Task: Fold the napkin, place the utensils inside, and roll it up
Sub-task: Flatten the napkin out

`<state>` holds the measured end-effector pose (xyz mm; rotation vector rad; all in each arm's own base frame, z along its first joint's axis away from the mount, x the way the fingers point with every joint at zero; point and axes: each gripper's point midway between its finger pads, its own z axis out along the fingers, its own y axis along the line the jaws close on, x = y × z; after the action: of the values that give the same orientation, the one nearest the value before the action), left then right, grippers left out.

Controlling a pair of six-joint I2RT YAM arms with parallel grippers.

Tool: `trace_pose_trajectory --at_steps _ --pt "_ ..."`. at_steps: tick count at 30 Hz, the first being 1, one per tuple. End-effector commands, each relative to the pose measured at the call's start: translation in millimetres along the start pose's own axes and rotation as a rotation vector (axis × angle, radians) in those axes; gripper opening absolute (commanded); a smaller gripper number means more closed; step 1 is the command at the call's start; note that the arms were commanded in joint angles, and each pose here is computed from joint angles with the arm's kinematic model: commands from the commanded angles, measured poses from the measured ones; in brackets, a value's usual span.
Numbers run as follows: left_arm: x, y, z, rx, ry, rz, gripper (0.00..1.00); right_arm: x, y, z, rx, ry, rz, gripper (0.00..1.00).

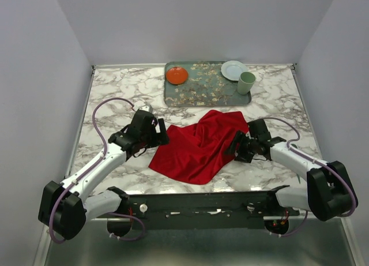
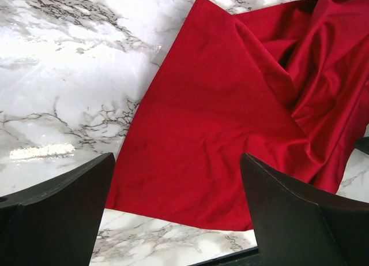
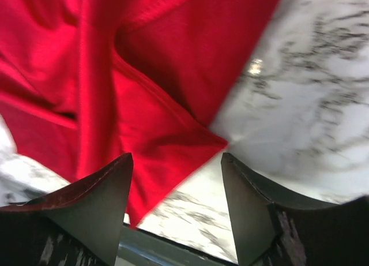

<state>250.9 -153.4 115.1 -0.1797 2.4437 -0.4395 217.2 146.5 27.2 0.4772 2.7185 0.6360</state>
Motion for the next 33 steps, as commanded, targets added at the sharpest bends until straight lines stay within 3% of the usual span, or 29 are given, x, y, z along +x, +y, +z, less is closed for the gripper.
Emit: trace_pose_trajectory --at_steps 1,3,6,7,15,18,20,22,23,26,27,29,30,33 --pt "-1 -3 -2 0.036 -0.012 -0.013 0.99 1 2 16 -0.056 -0.040 0.123 0.70" --pt "-1 -4 -3 0.040 -0.013 -0.013 0.99 -1 -2 23 -0.031 -0.043 0.144 0.62" --pt "-2 -3 -4 0.029 -0.013 -0.010 0.99 3 -10 20 0.009 -0.043 0.171 0.23" --pt "-3 -2 -5 0.027 -0.019 -0.010 0.99 10 -18 16 0.047 -0.026 0.180 0.21" --pt "-12 -1 1 0.018 -0.036 0.005 0.99 5 -30 -29 0.107 -0.135 0.123 0.21" --pt "-14 -1 6 0.015 -0.028 0.011 0.99 6 -27 -38 0.077 -0.156 0.097 0.48" --pt "-14 -3 8 0.030 -0.021 0.010 0.99 7 -28 -38 0.071 -0.157 0.096 0.46" --pt "-16 -4 8 0.035 -0.023 0.010 0.99 9 -26 -38 0.061 -0.146 0.091 0.01" --pt "-15 -2 8 0.032 -0.020 0.009 0.99 11 -26 -38 0.054 -0.150 0.098 0.01" --pt "-14 -1 8 0.038 -0.027 0.005 0.99 7 -27 -35 0.042 -0.180 0.115 0.02" --pt "-13 -1 8 0.039 -0.026 0.004 0.99 8 -29 -33 0.053 -0.176 0.116 0.34" --pt "-11 -1 10 0.040 -0.011 0.002 0.99 6 -29 -30 0.071 -0.163 0.116 0.61" --pt "-11 -1 10 0.041 -0.008 0.003 0.99 10 -34 -24 0.100 -0.131 0.115 0.66" --pt "-10 -1 9 0.042 -0.009 0.001 0.99 14 -34 -12 0.089 -0.101 0.132 0.66"
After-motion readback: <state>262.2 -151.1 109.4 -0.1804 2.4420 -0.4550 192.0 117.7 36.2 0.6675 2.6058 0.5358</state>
